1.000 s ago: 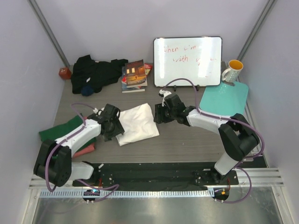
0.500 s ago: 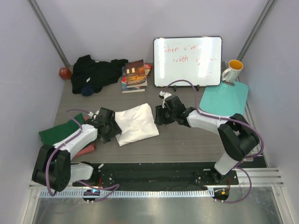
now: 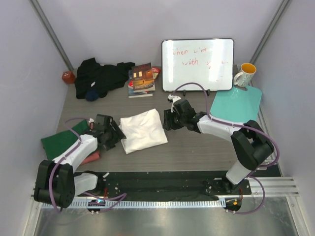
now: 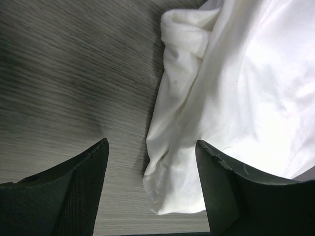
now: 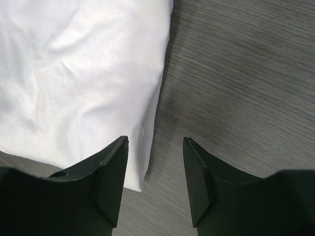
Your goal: Fold and stack the t-shirts
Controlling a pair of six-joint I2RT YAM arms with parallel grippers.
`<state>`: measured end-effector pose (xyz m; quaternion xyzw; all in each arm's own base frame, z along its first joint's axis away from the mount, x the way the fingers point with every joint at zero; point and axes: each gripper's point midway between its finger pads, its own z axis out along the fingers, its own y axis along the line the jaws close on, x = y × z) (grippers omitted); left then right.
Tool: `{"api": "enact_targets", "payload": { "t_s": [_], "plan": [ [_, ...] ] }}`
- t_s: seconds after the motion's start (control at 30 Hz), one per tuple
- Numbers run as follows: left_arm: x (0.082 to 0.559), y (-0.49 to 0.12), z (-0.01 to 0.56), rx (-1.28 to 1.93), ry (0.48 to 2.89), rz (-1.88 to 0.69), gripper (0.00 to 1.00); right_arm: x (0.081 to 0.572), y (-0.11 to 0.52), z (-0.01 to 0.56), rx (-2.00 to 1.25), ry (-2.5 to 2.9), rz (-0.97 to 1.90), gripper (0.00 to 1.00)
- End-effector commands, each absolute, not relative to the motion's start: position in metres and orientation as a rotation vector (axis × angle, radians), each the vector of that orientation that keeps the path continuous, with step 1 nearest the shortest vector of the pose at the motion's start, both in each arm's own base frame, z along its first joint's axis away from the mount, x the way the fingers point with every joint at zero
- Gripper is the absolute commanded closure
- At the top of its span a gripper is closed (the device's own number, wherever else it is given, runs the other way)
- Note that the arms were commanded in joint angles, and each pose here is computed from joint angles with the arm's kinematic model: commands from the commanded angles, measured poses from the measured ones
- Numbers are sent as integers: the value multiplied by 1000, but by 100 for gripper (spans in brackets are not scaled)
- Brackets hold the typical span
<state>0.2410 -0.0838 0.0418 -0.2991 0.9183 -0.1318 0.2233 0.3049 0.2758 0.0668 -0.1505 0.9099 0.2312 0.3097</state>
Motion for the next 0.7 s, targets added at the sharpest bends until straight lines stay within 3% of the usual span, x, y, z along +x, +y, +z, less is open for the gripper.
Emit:
{"api": "enact_targets", "payload": {
  "t_s": [0.0,0.37,0.67],
  "plan": [
    [242,-104,28,-781,2572,-544,28,322,286,99,-399,2309,631,46],
    [238,-113,-1,-783,2624,-602,29,330,295,117,-427,2257,655,48],
    [233,-112,-9,-764,2658,-578,30,335,333,96,-494,2296,762,51]
  ]
}}
